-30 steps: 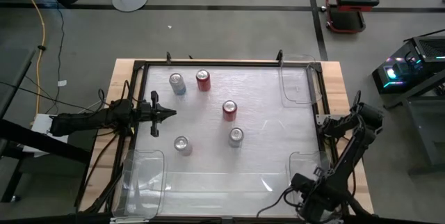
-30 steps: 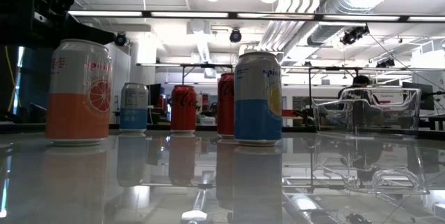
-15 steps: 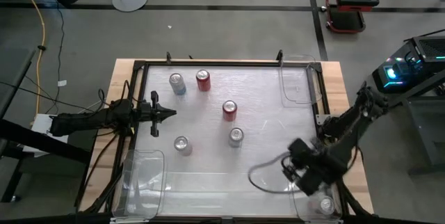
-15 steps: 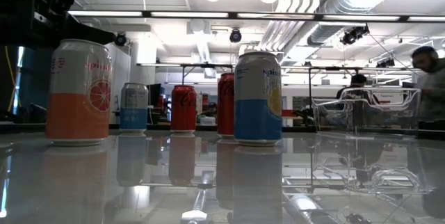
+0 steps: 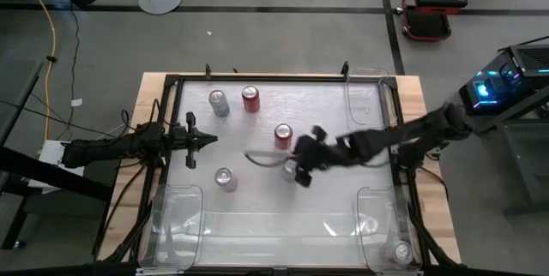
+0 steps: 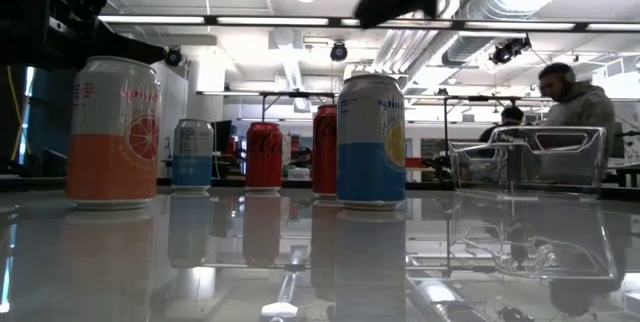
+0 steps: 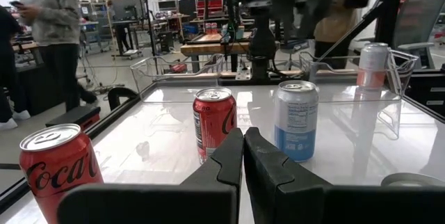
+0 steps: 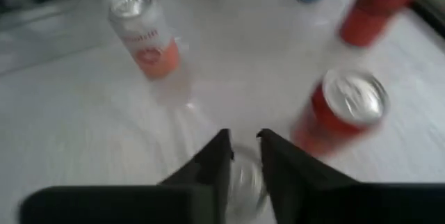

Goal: Sort soda cans
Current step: Put the orange-white soda can into the bottom right transparent bin

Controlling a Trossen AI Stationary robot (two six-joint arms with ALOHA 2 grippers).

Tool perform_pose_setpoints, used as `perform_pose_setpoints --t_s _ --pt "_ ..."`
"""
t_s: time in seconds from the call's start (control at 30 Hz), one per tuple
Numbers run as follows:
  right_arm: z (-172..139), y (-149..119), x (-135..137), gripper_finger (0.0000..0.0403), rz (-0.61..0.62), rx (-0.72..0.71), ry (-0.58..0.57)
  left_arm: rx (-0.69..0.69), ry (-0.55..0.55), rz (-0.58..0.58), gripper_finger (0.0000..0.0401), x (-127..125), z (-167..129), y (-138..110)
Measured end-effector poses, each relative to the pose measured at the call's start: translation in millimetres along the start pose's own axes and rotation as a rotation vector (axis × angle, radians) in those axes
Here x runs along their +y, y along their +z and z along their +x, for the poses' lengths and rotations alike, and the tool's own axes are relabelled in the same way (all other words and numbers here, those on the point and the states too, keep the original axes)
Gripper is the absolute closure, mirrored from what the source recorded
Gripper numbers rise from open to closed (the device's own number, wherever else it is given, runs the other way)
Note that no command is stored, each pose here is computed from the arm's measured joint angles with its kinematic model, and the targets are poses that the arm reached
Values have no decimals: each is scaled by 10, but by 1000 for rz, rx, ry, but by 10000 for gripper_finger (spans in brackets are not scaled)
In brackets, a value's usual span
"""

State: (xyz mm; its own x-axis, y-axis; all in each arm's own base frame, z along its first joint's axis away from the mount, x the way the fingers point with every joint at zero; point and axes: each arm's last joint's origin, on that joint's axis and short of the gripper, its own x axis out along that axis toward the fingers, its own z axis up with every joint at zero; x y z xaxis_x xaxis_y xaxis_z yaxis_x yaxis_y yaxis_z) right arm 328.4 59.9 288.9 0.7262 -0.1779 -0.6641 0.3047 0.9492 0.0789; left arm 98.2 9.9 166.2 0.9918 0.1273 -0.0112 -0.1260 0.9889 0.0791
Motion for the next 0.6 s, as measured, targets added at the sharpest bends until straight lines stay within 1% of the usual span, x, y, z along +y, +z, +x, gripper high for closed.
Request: perform_pose_setpoints --t_s 0.07,0.2,0.27,0.33,0.4,0.47,0.53,0.6 --pt "140 95 -148 273 -2 -2 58 0 0 0 396 0 0 0" --pt "324 233 -382 189 -17 -36 135 0 0 0 396 0 0 -1" --pt "408 307 -421 155 -37 -95 191 0 0 0 396 0 0 0" --pt "478 390 -393 129 -86 -195 237 0 0 0 396 0 0 0" --pt "573 443 -302 116 -159 -301 265 0 0 0 396 0 0 -1" --pt "721 433 -189 113 -219 -373 285 0 0 0 396 0 0 0" --pt "896 388 -95 112 -254 -421 299 0 0 0 396 0 0 1" --pt "1063 371 -11 112 -273 -434 310 0 0 0 396 0 0 0"
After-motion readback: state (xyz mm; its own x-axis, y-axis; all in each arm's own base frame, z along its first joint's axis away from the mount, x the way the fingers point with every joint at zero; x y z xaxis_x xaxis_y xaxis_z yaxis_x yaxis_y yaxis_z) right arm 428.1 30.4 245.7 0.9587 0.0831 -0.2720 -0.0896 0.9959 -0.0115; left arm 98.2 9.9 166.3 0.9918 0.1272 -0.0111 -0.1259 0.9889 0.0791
